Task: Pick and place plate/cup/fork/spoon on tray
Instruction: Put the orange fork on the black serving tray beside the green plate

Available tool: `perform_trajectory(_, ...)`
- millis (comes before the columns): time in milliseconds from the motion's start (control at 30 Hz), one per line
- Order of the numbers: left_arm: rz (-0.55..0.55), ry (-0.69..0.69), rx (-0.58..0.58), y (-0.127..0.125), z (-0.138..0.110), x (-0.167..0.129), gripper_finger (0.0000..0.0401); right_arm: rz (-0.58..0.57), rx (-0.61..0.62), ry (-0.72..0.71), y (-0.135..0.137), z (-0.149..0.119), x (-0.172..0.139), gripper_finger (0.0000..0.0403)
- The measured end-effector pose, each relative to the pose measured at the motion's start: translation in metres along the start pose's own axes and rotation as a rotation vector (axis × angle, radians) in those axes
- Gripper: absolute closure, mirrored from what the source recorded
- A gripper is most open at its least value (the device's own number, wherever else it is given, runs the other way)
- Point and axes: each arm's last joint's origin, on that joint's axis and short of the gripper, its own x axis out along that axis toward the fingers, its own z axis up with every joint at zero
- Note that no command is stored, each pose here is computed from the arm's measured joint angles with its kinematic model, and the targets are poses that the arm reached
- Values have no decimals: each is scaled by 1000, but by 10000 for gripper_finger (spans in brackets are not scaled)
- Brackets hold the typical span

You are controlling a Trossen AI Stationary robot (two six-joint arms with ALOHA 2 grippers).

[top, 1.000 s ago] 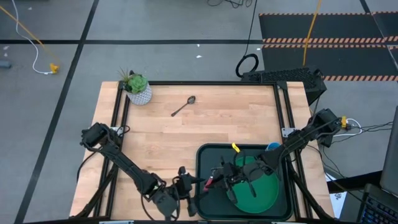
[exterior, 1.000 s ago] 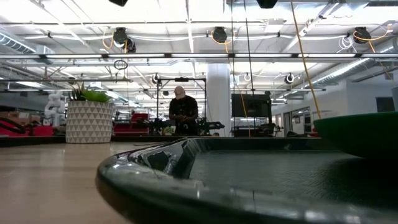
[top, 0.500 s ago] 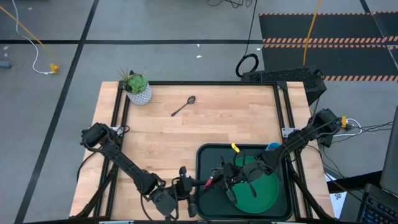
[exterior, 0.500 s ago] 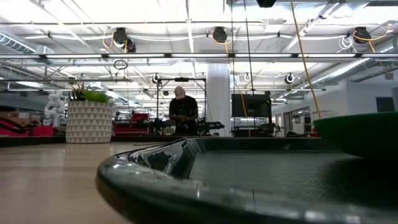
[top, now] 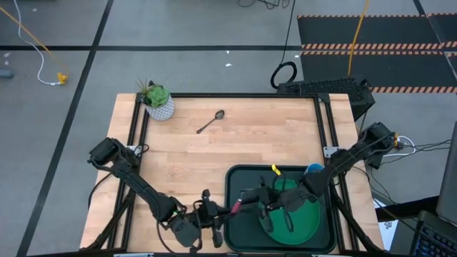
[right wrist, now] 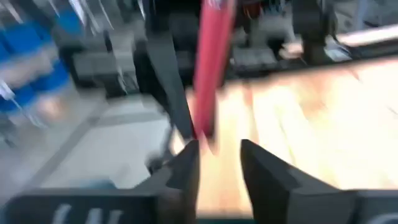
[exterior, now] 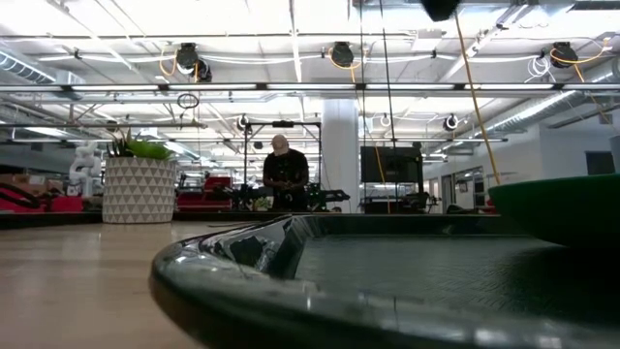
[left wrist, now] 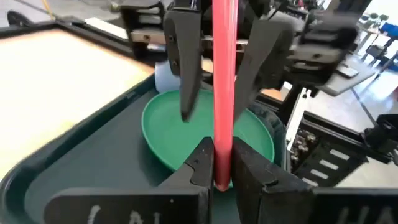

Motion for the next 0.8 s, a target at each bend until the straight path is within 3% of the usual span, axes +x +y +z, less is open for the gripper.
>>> perform_trajectory(133, 37, 58, -38, 5, -1, -8, 370, -109, -120, 156, 1, 2, -18, 230)
perform_trajectory(233, 92, 101, -104, 13, -6, -5, 370, -155, -296, 277, 10, 11, -24, 208)
perform_trajectory(400, 133, 143, -248, 25, -19, 5, 370, -222, -769, 440, 28, 23, -29, 203)
perform_trajectory(567, 115, 175, -348, 29, -23, 7, 370, -247, -1217, 439, 38, 29, -24, 203)
perform_trajectory(800, 57, 212, -450, 23, -32, 14, 370, -257, -1793, 569, 37, 13, 1, 220)
